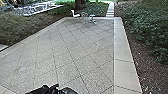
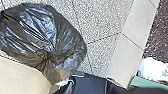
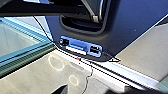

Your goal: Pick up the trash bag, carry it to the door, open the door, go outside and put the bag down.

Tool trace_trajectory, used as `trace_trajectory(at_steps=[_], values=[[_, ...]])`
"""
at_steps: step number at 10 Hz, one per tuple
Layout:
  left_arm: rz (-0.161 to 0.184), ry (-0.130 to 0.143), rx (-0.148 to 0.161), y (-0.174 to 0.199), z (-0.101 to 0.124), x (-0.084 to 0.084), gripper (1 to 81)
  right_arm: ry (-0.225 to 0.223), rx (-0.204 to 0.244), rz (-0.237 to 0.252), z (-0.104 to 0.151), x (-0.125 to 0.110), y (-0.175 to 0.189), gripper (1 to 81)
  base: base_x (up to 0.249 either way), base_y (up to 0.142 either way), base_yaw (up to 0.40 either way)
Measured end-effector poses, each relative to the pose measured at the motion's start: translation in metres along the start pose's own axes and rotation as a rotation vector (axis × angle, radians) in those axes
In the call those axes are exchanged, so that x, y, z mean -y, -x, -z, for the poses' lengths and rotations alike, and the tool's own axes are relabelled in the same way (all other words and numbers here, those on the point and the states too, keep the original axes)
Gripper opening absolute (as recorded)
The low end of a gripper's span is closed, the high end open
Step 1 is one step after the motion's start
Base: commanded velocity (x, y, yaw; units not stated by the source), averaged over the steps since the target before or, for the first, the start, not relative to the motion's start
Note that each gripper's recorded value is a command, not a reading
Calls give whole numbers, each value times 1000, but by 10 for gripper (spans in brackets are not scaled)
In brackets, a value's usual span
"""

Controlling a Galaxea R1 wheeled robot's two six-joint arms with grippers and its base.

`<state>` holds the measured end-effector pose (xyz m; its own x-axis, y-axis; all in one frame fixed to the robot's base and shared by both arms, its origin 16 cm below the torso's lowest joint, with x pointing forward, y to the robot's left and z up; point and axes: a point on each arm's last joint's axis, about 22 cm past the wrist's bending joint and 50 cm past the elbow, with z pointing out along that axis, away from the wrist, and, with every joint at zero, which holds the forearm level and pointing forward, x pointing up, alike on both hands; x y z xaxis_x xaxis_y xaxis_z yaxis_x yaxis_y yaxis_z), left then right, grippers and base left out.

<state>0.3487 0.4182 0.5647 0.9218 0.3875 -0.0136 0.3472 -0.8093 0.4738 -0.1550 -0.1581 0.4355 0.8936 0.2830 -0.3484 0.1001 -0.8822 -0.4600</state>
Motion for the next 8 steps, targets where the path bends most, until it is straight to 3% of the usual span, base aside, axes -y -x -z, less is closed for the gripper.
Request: trace_trajectory(at_steps=[4,6,8], values=[[10,3,22,23,-6,4,811,5,-16,6,2,-1,-7,811,0,0,0],[10,16,78,87,-23,9,811,22,-69,29,10,-6,-31,811,0,0,0],[-3,10,130,162,-45,16,811,38,-109,51,17,-8,-44,811,0,0,0]])
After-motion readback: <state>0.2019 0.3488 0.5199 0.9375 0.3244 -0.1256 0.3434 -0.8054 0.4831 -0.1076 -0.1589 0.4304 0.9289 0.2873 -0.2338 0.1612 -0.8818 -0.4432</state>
